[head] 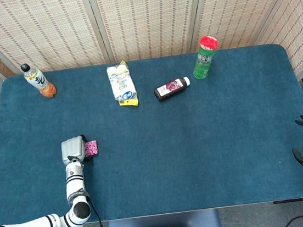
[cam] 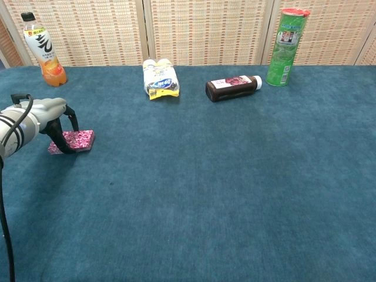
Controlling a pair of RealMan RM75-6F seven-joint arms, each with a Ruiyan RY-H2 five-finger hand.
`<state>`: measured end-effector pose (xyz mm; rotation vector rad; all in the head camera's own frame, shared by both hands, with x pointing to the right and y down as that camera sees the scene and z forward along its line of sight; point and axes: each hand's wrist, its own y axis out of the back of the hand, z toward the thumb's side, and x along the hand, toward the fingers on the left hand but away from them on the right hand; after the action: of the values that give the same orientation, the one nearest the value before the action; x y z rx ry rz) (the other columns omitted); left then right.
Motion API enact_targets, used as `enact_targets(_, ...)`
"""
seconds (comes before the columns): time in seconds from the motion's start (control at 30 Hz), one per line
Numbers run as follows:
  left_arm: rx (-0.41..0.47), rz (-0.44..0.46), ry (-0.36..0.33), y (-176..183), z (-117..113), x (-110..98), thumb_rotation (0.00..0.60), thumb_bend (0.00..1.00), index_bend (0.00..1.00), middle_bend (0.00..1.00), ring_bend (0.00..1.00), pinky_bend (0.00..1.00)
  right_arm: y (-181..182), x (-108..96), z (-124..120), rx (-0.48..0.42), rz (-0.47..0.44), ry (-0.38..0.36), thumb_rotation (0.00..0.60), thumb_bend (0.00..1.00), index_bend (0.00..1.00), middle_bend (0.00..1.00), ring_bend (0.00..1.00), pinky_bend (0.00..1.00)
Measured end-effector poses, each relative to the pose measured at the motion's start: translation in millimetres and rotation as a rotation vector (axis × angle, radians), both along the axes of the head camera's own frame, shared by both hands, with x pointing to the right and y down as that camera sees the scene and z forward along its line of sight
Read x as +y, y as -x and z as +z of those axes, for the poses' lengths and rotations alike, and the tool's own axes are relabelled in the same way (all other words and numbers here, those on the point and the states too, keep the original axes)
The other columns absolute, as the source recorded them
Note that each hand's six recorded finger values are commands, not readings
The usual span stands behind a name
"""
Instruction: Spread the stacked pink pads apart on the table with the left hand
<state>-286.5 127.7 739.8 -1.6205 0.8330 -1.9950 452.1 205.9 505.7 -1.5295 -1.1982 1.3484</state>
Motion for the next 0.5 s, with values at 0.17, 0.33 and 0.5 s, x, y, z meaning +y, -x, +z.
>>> enact_targets(0.17, 0.001, 0.005, -0.004, 0, -1, 0, 0.6, 0.23, 0.47, 1.0, 1.0, 1.0, 0, 0, 0, -0.001, 0.001, 0.0, 0.6, 0.27, 0.19, 0.13, 0.07, 0.28)
enact_targets(0.33, 0.018, 0.023, -0.024, 0, -9, 0, 0.6, 0.24, 0.5, 1.0, 1.0, 1.0, 0, 0, 1, 0.001, 0.0, 0.003, 0.6, 0.27, 0.19, 0.13, 0.07, 0.28)
enact_targets(0.5, 0.043, 0.045, -0.044, 3, -22, 3, 0.6, 0.24, 0.52, 1.0, 1.0, 1.0, 1, 0, 1, 0.003, -0.003, 0.003, 0.6, 0.27, 0.19, 0.13, 0.07, 0.28)
